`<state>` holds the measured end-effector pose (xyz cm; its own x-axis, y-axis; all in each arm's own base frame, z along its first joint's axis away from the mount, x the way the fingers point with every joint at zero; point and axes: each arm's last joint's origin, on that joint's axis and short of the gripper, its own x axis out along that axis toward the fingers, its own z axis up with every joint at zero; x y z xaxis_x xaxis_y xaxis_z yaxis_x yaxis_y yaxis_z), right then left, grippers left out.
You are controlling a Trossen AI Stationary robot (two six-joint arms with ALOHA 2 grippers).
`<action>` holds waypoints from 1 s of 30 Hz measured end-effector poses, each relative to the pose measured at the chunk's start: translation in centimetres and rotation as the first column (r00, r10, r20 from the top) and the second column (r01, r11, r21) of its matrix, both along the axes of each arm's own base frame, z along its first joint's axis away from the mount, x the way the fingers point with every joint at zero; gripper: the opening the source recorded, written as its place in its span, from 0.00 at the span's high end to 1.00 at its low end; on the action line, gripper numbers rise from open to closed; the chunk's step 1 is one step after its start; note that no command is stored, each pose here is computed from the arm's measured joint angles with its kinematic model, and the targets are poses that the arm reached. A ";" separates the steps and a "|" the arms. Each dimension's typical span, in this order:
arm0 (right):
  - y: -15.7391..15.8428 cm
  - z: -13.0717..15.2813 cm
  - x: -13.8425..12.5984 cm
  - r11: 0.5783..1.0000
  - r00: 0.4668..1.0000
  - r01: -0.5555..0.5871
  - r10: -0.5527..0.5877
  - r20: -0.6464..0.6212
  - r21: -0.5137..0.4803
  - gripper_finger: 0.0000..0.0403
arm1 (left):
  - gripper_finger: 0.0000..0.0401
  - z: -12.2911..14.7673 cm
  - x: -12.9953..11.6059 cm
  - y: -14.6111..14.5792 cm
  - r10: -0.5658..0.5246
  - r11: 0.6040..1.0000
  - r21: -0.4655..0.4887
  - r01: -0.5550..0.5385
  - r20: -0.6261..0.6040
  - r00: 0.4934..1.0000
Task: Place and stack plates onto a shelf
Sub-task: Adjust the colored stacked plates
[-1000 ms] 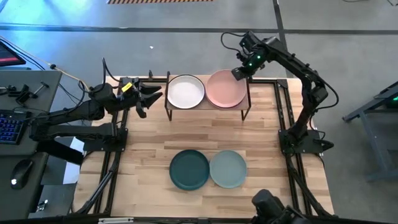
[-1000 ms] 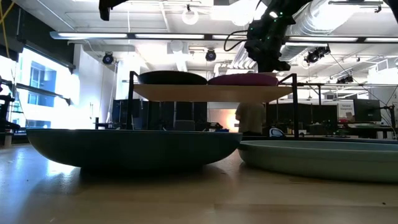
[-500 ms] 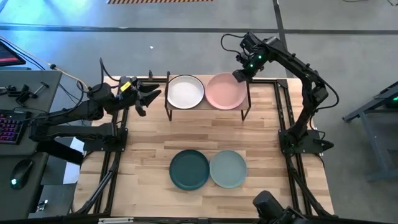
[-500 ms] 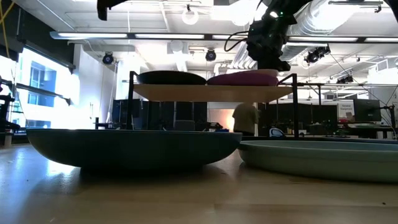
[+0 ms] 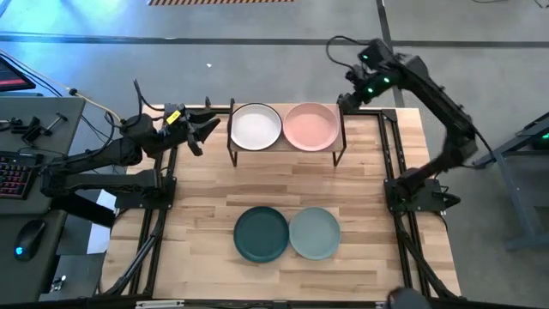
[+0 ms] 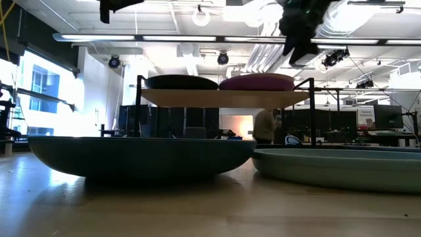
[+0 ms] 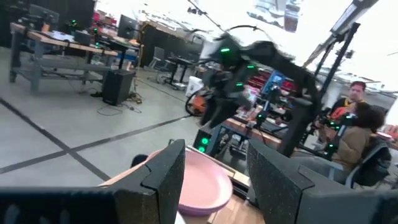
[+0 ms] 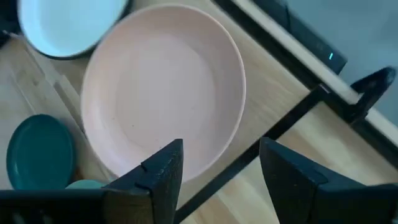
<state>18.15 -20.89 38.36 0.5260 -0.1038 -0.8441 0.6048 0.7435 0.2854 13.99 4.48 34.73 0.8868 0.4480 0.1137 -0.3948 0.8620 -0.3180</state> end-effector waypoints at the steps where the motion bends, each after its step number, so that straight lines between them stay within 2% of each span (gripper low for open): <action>1: 0.7 0.2 -0.5 1.000 1.000 0.002 -0.001 0.023 -0.027 0.52 | 0.60 -0.1 0.0 0.1 0.007 1.000 -0.003 -0.007 -0.008 1.000; 4: 3.0 -0.5 -2.1 0.997 0.993 0.013 -0.004 0.115 -0.077 0.52 | 0.60 -0.6 -0.1 0.4 0.026 0.999 -0.038 -0.028 -0.055 0.998; 9: 7.3 -3.5 -4.4 0.996 0.971 0.048 -0.029 0.239 -0.072 0.57 | 0.63 -1.9 -0.3 1.0 0.090 0.991 -0.086 -0.106 -0.175 0.980; 12: 9.7 -5.0 -5.7 0.995 0.954 0.075 -0.050 0.294 -0.071 0.69 | 0.73 -3.1 -0.5 1.5 0.121 0.980 -0.118 -0.160 -0.286 0.951; 14: 11.0 -5.5 -6.4 0.994 0.938 0.081 -0.051 0.342 -0.072 0.81 | 0.85 -4.0 -0.5 1.9 0.131 0.974 -0.126 -0.191 -0.374 0.918; 16: 12.2 -5.4 -7.1 0.993 0.917 0.081 -0.040 0.398 -0.086 0.93 | 0.96 -4.7 -0.5 2.4 0.153 0.970 -0.102 -0.221 -0.449 0.880; 17: 12.7 -5.3 -7.4 0.992 0.905 0.080 -0.032 0.425 -0.095 0.97 | 0.97 -5.0 -0.5 2.7 0.170 0.969 -0.081 -0.234 -0.474 0.864; 20: 13.8 -4.7 -8.1 0.988 0.866 0.107 -0.039 0.498 -0.108 0.95 | 0.99 -6.3 -0.7 3.8 0.175 0.978 -0.004 -0.209 -0.529 0.830; 23: 14.7 -4.2 -8.8 0.986 0.846 0.124 -0.045 0.532 -0.114 0.94 | 1.00 -7.8 -0.8 4.8 0.111 0.992 0.005 -0.125 -0.505 0.856; 26: 15.3 -3.7 -9.3 0.987 0.824 0.120 -0.038 0.566 -0.108 0.98 | 1.00 -9.8 -1.0 5.7 0.049 0.999 0.005 -0.053 -0.482 0.875; 30: 15.8 -3.5 -9.5 0.990 0.808 0.115 -0.043 0.588 -0.086 0.99 | 1.00 -12.0 -1.4 6.9 0.072 0.993 -0.049 -0.111 -0.503 0.861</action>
<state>8.69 -5.14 34.87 0.9009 -0.2405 -0.3612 0.4089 0.7490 0.5213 12.58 11.42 22.70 0.7704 0.5195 -0.3697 -0.5936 0.7960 -0.1183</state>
